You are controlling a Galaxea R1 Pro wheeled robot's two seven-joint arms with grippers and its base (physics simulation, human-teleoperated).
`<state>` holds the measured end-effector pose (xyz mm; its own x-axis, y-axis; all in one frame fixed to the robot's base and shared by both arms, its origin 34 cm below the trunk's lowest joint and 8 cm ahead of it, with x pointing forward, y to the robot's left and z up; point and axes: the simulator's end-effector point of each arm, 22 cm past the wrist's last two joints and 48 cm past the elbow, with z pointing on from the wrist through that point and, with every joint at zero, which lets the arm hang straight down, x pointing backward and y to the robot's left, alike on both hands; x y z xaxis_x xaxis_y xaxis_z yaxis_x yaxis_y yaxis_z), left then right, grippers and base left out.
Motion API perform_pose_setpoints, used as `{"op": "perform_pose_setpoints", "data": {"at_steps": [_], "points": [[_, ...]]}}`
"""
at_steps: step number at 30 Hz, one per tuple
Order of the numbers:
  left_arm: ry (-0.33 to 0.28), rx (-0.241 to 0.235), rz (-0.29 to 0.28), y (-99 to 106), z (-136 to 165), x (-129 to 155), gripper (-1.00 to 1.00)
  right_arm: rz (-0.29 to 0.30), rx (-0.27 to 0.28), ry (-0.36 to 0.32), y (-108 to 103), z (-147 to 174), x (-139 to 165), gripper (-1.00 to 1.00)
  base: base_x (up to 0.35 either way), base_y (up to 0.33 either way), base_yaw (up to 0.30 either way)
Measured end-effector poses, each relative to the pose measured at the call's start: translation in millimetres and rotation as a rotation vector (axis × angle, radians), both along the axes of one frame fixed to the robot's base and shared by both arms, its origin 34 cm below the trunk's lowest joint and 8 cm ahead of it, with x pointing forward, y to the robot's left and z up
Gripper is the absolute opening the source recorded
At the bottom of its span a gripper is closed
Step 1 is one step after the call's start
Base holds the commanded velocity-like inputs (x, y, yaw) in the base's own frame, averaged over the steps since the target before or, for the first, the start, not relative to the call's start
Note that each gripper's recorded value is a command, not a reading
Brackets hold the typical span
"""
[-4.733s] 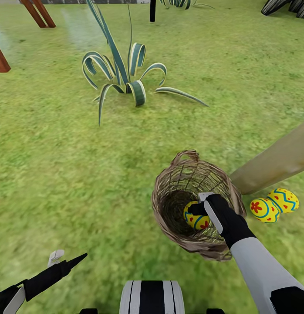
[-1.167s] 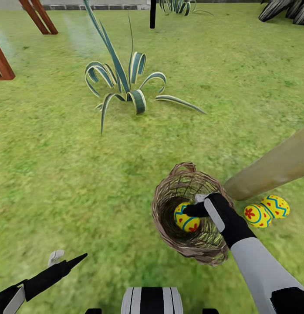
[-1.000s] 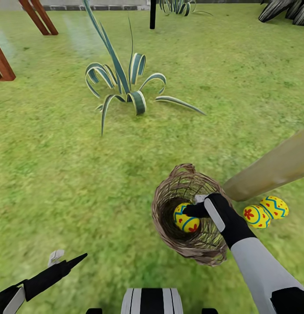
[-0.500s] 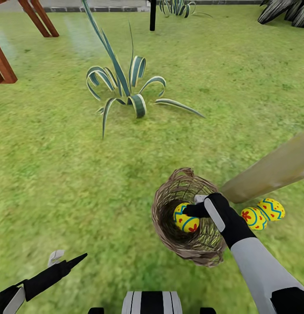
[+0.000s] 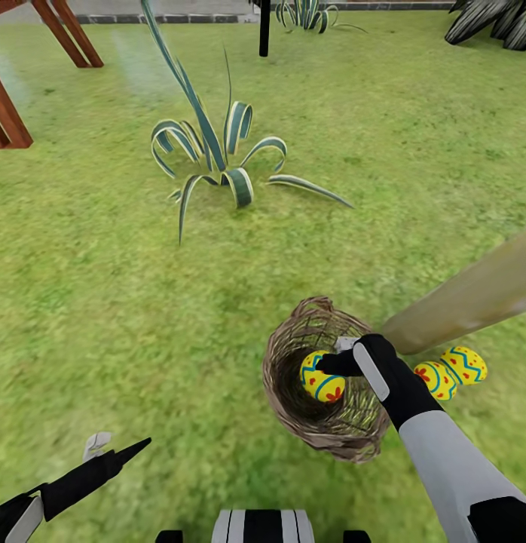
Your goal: Take the three Easter eggs out of the wicker basket on the lawn in the garden, then place them on the lawn next to a single tree (choose any tree) so that all three eggs are next to the same tree and none are left in the basket.
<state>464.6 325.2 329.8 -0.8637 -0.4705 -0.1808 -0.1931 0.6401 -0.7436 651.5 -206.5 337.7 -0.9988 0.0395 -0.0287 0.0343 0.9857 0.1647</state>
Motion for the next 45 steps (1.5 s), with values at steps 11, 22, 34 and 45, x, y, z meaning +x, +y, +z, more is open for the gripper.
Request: {"op": "perform_pose_setpoints", "data": {"at_steps": [11,22,34,45], "points": [[0.000,0.000,0.000,0,23,4,1.00,0.012,0.015,-0.049,6,41,22,-1.00,0.000,0.000,0.000],[0.001,0.000,0.000,0,45,7,1.00,-0.011,0.053,-0.192,-14,107,67,-1.00,0.000,0.000,0.000],[0.001,0.000,0.000,0,69,11,1.00,-0.088,0.272,-0.181,-10,155,24,-1.00,0.000,0.000,0.000],[0.002,-0.001,-0.001,-1,89,13,1.00,-0.275,0.673,-0.036,-67,234,-44,-1.00,0.000,0.000,0.000]]}}
